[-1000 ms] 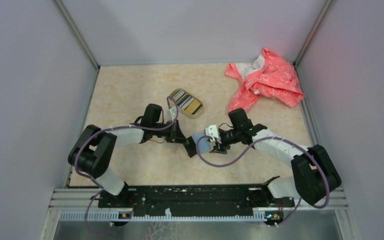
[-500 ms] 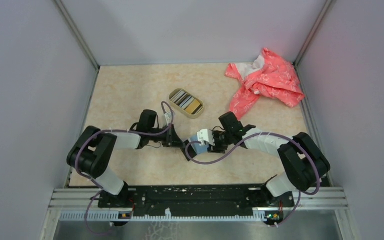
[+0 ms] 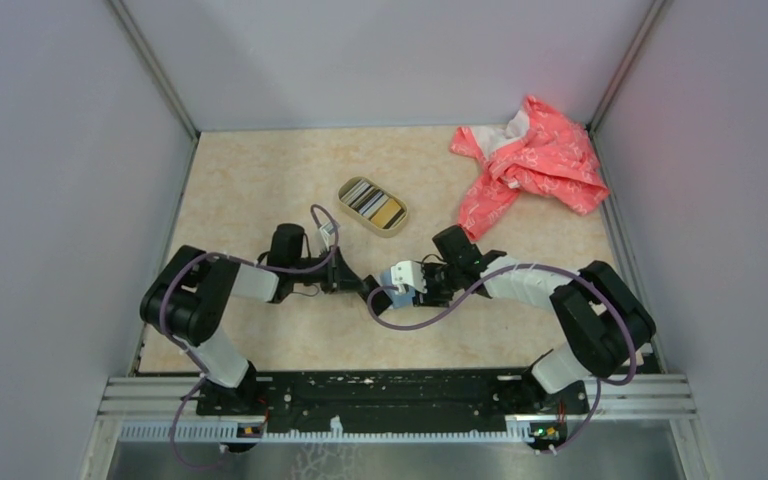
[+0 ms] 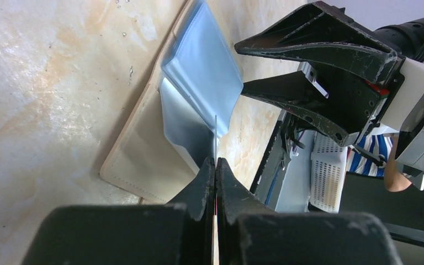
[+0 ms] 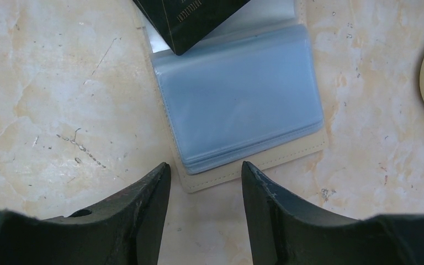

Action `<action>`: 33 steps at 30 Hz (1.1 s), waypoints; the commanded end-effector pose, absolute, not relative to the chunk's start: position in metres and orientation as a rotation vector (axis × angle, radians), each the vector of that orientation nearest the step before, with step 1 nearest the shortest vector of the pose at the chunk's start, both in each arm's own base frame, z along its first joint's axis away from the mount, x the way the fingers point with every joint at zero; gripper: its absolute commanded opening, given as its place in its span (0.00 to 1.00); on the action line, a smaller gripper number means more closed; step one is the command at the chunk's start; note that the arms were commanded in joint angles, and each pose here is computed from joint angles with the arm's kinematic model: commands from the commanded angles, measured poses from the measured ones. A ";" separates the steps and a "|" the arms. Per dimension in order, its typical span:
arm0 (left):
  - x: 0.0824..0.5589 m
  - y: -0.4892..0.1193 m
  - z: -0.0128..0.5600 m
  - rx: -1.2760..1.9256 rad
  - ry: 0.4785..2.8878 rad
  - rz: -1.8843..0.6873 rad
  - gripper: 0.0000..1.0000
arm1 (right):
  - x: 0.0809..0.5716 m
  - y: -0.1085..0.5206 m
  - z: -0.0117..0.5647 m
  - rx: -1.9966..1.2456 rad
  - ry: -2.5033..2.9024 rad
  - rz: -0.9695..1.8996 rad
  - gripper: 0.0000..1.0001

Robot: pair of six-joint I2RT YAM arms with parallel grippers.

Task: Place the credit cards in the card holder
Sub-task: Insert the credit card into the card holder.

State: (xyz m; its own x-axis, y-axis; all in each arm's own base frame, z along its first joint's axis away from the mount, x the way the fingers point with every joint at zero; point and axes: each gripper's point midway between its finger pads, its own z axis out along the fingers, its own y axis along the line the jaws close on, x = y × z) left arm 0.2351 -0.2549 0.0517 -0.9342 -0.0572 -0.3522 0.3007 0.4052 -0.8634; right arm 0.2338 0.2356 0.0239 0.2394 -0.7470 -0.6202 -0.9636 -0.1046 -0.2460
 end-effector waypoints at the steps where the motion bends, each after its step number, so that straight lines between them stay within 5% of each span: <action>1: 0.238 -0.257 0.053 0.201 2.302 -1.583 0.00 | 0.244 0.249 0.037 -1.903 1.502 0.439 0.50; 33: 0.244 -0.255 0.036 0.073 2.354 -1.578 0.00 | 0.239 0.250 0.031 -1.937 1.519 0.443 0.46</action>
